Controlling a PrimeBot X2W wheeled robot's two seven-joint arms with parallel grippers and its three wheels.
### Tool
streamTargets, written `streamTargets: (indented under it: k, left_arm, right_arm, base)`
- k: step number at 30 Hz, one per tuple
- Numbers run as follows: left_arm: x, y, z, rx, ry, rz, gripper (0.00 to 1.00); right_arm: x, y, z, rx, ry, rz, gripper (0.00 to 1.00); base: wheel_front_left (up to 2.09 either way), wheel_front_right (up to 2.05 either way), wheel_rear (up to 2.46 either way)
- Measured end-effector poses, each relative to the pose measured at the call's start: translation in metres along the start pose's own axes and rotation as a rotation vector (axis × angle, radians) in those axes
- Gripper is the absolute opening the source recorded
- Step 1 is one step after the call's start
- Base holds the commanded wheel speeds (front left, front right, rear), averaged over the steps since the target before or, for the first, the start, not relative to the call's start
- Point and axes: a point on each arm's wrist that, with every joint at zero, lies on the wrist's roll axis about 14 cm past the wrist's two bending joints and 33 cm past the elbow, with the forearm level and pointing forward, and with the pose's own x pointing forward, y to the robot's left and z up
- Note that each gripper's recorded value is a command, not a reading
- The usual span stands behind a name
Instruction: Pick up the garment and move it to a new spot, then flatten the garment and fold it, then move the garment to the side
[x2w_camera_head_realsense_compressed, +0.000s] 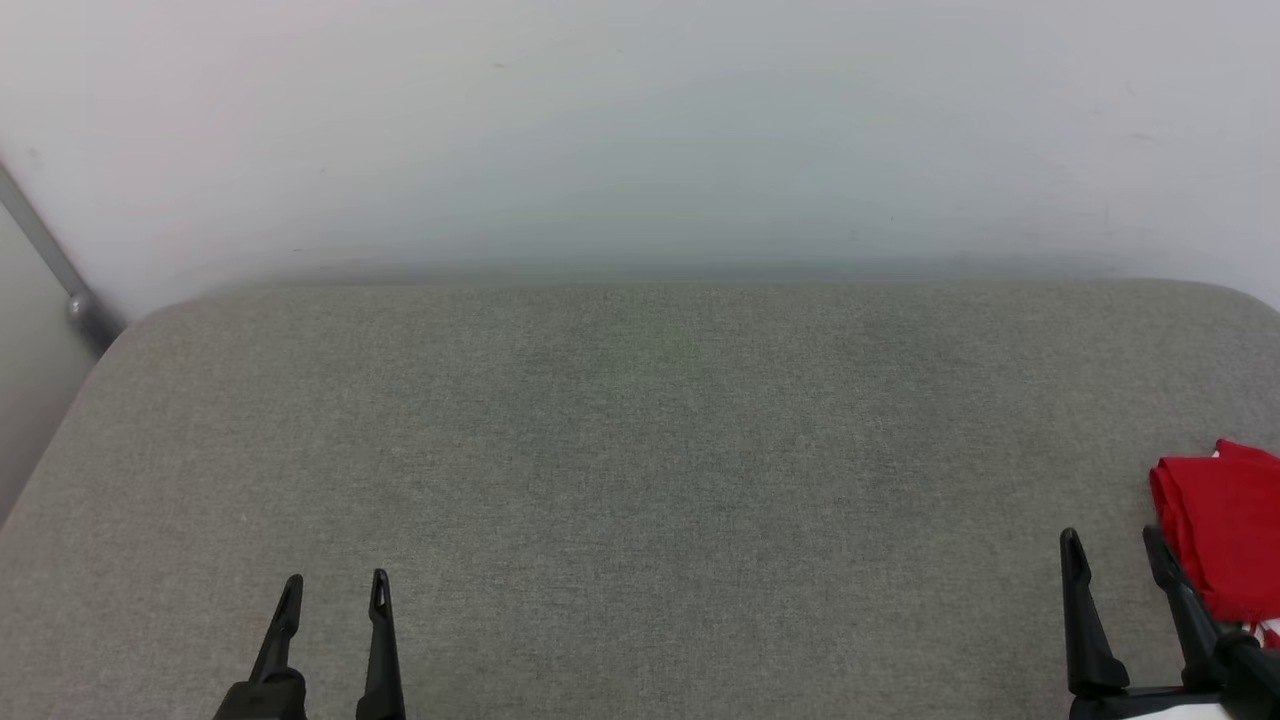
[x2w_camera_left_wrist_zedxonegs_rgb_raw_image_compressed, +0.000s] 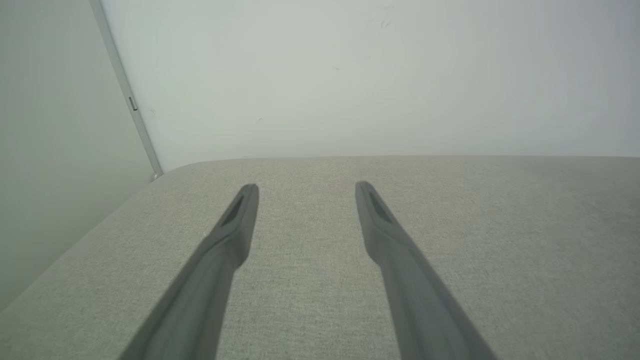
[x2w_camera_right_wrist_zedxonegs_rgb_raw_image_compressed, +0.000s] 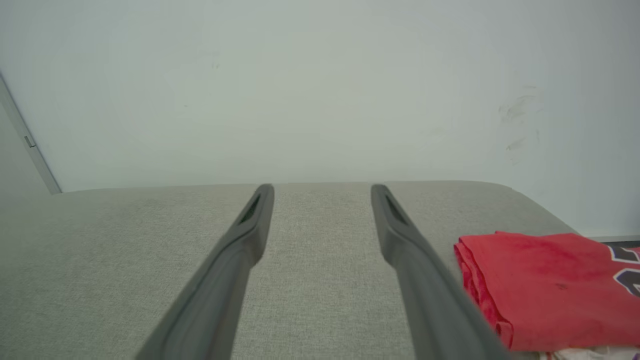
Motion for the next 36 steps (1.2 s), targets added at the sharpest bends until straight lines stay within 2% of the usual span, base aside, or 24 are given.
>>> streamTargets:
  k: [5, 6, 13, 36]
  left_arm:
    - [0.000, -0.001, -0.001, -0.002, 0.002, -0.004, 1.00]
    - [0.000, -0.001, -0.001, -0.004, 0.003, -0.004, 0.00]
    - [-0.006, 0.001, -0.025, -0.024, 0.089, 0.006, 0.00]
    - [0.010, 0.008, -0.036, -0.464, 0.165, 0.081, 0.00]
  right_arm:
    - [-0.001, 0.000, -0.003, 0.003, 0.007, -0.002, 1.00]
    - [-0.002, 0.000, -0.003, 0.004, 0.008, -0.002, 0.00]
    - [-0.008, -0.002, -0.024, 0.033, 0.081, -0.015, 0.00]
    - [0.003, -0.012, -0.036, 0.446, 0.126, -0.118, 0.00]
  base:
    - [0.00, 0.00, 0.00]
    - [0.00, 0.00, 0.00]
    - [0.00, 0.00, 0.00]
    - [0.00, 0.00, 0.00]
